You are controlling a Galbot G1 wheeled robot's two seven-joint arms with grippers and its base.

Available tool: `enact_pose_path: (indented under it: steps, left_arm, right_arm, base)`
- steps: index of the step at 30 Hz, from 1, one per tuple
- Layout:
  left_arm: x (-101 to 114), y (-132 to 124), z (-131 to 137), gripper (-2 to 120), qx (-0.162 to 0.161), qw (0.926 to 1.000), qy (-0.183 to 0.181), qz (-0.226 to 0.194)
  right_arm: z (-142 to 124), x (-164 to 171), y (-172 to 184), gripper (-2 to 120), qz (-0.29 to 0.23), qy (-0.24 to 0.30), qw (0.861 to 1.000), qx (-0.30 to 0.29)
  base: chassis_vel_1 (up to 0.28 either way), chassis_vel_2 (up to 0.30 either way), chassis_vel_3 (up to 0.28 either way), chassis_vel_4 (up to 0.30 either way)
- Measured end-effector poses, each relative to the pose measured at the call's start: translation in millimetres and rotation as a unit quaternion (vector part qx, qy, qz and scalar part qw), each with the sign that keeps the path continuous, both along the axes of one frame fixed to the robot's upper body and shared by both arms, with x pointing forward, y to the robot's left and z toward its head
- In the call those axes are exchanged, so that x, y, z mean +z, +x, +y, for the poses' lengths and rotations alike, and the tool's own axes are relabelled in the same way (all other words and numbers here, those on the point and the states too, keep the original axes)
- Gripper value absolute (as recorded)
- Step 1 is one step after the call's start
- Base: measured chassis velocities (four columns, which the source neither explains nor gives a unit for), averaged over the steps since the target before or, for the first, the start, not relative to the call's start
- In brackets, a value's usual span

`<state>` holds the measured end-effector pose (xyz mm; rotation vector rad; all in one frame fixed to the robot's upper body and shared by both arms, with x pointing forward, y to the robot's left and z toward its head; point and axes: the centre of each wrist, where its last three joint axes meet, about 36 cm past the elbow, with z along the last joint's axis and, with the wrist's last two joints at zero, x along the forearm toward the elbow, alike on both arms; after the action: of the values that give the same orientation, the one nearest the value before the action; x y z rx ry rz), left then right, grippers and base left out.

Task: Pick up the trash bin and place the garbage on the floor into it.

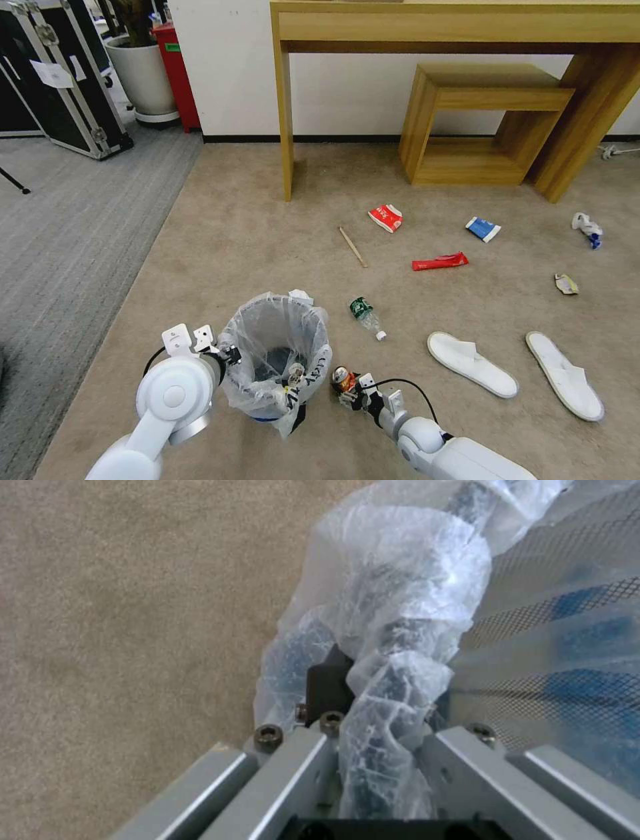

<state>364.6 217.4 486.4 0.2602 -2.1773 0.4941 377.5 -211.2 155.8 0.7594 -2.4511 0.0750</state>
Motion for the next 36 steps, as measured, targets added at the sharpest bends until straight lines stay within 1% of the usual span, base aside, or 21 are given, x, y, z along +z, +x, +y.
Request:
enact_pose_path:
  steps: [7,9,10,13,14,16,17,18,19,21,22,24,25,26,28,29,30,31,33,34,36]
  left_arm:
    - [1.6,1.2,0.1,0,-0.002,1.0000,-0.004,0.002]
    - [2.1,1.5,0.1,0,-0.003,1.0000,-0.005,0.004]
    - [2.1,1.5,0.1,0,-0.003,1.0000,-0.005,0.004]
    - [3.0,2.0,1.0,0,-0.005,1.0000,-0.005,0.005]
    - [3.0,2.0,1.0,0,-0.005,1.0000,-0.005,0.005]
    - [5.2,3.2,1.8,0,-0.005,1.0000,-0.007,0.004]
    - [6.2,3.0,2.0,0,-0.006,0.9999,-0.009,0.003]
    - [6.2,3.0,2.0,0,-0.006,0.9999,-0.009,0.003]
    - [7.2,3.1,2.4,0,-0.006,0.9999,-0.009,0.002]
    - [8.9,3.3,3.4,0,-0.005,0.9999,-0.010,0.001]
    - [8.9,3.3,3.4,0,-0.005,0.9999,-0.010,0.001]
    - [10.2,3.5,5.1,0,-0.004,1.0000,-0.009,0.000]
    - [10.7,3.4,5.8,0,-0.003,1.0000,-0.008,0.000]
    - [10.7,3.4,5.8,0,-0.003,1.0000,-0.008,0.000]
    - [10.7,2.9,6.2,0,-0.002,1.0000,-0.008,0.000]
    - [10.6,2.8,6.4,0,-0.002,1.0000,-0.008,0.000]
    - [10.6,2.8,6.4,0,-0.002,1.0000,-0.008,0.000]
    - [10.7,2.7,7.0,0,0.000,1.0000,-0.008,0.000]
    - [10.6,2.5,8.6,0,0.004,1.0000,-0.008,0.000]
    - [10.6,2.5,8.6,0,0.004,1.0000,-0.008,0.000]
    - [10.3,2.1,9.8,0,0.006,1.0000,-0.008,0.000]
  right_arm:
    - [-12.9,23.3,8.4,66,-0.023,0.014,1.000,-0.011]
    - [-19.7,43.9,16.1,66,-0.041,0.024,0.999,-0.018]
    - [-19.7,43.9,16.1,66,-0.041,0.024,0.999,-0.018]
    - [-28.4,71.2,26.5,66,-0.066,0.038,0.997,-0.027]
    - [-28.4,71.2,26.5,66,-0.066,0.038,0.997,-0.027]
    - [-46.2,116.5,46.8,66,-0.118,0.055,0.991,-0.032]
    - [-47.8,140.1,56.9,66,-0.147,0.071,0.986,-0.030]
    - [-47.8,140.1,56.9,66,-0.147,0.071,0.986,-0.030]
    - [-45.8,162.4,65.6,66,-0.170,0.088,0.981,-0.026]
    - [-32.5,220.0,83.3,66,-0.223,0.136,0.965,-0.009]
    - [-32.5,220.0,83.3,66,-0.223,0.136,0.965,-0.009]
    - [-13.3,272.2,93.8,66,-0.263,0.186,0.946,0.018]
    - [1.5,295.7,93.4,66,-0.271,0.218,0.937,0.038]
    - [1.5,295.7,93.4,66,-0.271,0.218,0.937,0.038]
    - [32.5,318.9,82.6,66,-0.250,0.256,0.931,0.078]
    - [42.6,319.9,76.3,66,-0.239,0.261,0.931,0.087]
    - [42.6,319.9,76.3,66,-0.239,0.261,0.931,0.087]
    - [57.8,316.6,63.9,66,-0.219,0.267,0.933,0.103]
    - [74.9,302.9,43.7,66,-0.183,0.266,0.938,0.126]
    - [74.9,302.9,43.7,66,-0.183,0.266,0.938,0.126]
    - [80.9,288.6,31.1,66,-0.156,0.260,0.944,0.132]
  base:
    - [0.000,0.000,0.000,0.000]
    - [0.000,0.000,0.000,0.000]
    - [0.000,0.000,0.000,0.000]
    - [0.000,0.000,0.000,0.000]
    - [0.000,0.000,0.000,0.000]
    - [0.000,0.000,0.000,0.000]
    - [0.000,0.000,0.000,0.000]
    - [0.000,0.000,0.000,0.000]
    - [0.000,0.000,0.000,0.000]
    - [0.000,0.000,0.000,0.000]
    - [0.000,0.000,0.000,0.000]
    - [0.000,0.000,0.000,0.000]
    - [0.000,0.000,0.000,0.000]
    - [0.000,0.000,0.000,0.000]
    - [0.000,0.000,0.000,0.000]
    - [0.000,0.000,0.000,0.000]
    - [0.000,0.000,0.000,0.000]
    - [0.000,0.000,0.000,0.000]
    - [0.000,0.000,0.000,0.000]
    - [0.000,0.000,0.000,0.000]
    - [0.000,0.000,0.000,0.000]
